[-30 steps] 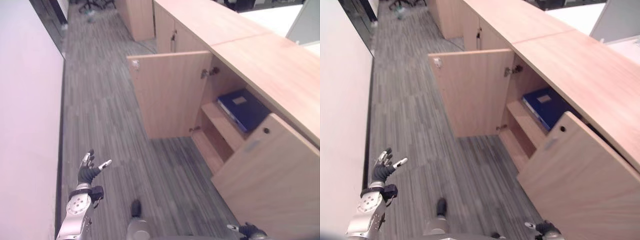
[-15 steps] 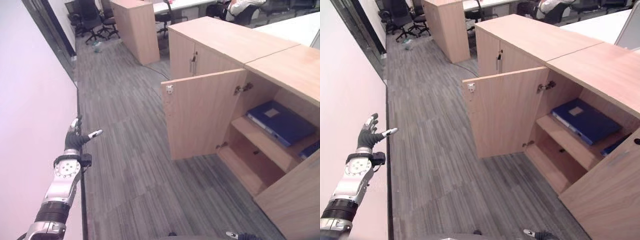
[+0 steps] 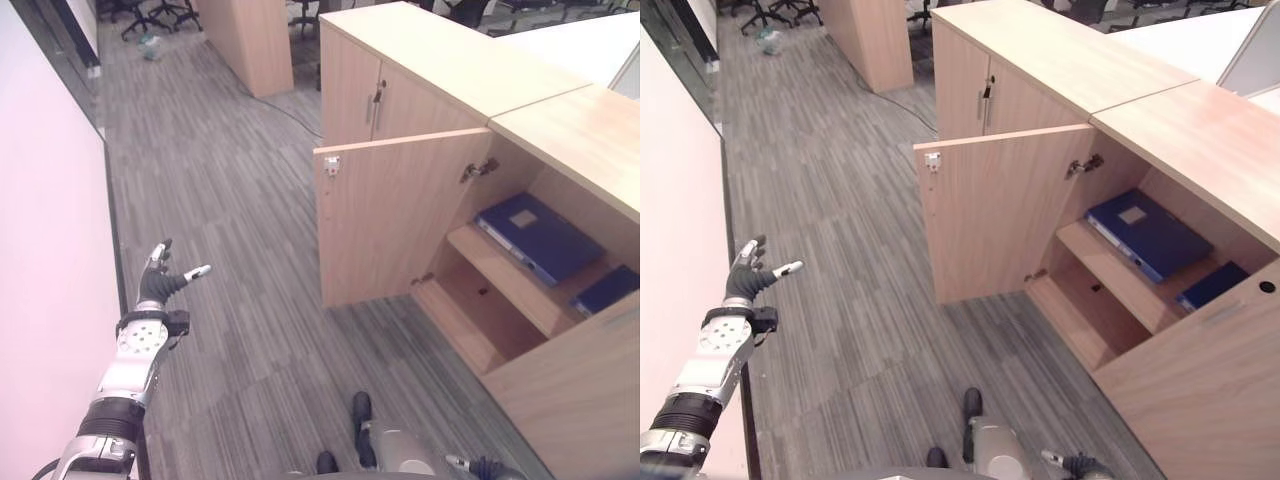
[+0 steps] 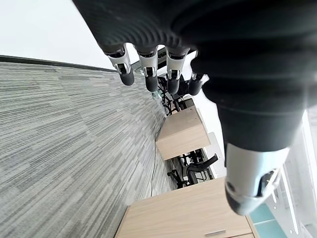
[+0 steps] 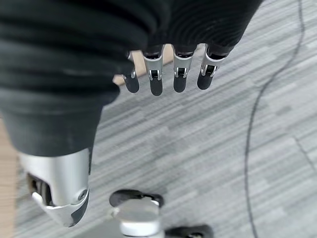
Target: Put the empty folder in the office cabinet
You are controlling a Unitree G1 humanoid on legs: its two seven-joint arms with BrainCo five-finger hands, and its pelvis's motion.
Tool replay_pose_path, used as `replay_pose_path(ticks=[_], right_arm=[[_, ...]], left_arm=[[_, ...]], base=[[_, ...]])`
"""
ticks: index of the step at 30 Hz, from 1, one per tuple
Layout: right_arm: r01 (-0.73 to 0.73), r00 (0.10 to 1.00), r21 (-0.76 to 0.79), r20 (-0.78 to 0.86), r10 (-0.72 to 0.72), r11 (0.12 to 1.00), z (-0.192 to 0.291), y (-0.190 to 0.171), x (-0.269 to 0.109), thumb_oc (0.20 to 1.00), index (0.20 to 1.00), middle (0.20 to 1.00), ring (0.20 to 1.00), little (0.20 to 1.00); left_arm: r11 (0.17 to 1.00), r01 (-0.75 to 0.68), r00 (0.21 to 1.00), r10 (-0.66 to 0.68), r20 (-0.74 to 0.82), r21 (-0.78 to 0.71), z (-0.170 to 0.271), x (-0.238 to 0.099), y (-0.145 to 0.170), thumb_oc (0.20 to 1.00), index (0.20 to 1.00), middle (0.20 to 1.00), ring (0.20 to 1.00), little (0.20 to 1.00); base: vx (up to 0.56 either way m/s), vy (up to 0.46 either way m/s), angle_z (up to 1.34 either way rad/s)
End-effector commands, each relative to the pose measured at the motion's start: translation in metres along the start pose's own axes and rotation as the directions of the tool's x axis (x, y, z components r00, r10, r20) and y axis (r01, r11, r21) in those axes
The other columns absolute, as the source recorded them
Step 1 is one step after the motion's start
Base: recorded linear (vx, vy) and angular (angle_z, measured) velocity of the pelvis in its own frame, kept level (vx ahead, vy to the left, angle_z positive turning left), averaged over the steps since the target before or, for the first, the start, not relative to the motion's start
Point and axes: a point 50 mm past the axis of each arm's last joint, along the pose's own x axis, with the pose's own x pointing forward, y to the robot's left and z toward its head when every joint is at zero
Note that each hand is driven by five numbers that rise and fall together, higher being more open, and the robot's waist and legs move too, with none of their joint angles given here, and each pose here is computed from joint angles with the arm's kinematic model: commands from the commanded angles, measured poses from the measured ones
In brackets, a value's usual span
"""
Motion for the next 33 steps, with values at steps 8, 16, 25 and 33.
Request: replay_pose_path(ticks=[8,16,25,33], right_arm=[[0.042,0.999,-0.048,-0.026,-0.043,0.998,-0.006,-0.009,0.0,1.0,1.0,1.0,1.0,1.0],[0.077,0.996,-0.082,-0.037,-0.081,0.994,-0.013,-0.027,0.0,1.0,1.0,1.0,1.0,1.0],[0.051,0.997,-0.101,-0.056,-0.057,0.994,-0.018,-0.02,0.0,1.0,1.0,1.0,1.0,1.0],[0.038,0.997,-0.1,-0.058,-0.044,0.994,-0.018,-0.017,0.0,1.0,1.0,1.0,1.0,1.0]], left_arm=[[1.0,-0.015,0.994,0.014,0.109,0.008,0.027,0.012,0.011,1.0,1.0,1.0,1.0,1.0],[0.999,-0.035,0.993,0.031,0.114,0.036,0.03,0.017,0.016,1.0,1.0,1.0,1.0,1.0],[0.997,0.033,0.992,-0.041,0.121,0.064,0.037,0.025,-0.002,1.0,1.0,1.0,1.0,1.0],[0.993,0.095,0.99,-0.101,0.096,0.065,0.035,0.029,-0.019,1.0,1.0,1.0,1.0,1.0]], base=[[0.07,-0.077,0.17],[0.16,0.137,-0.56],[0.07,0.12,-0.21],[0.03,0.09,-0.18]])
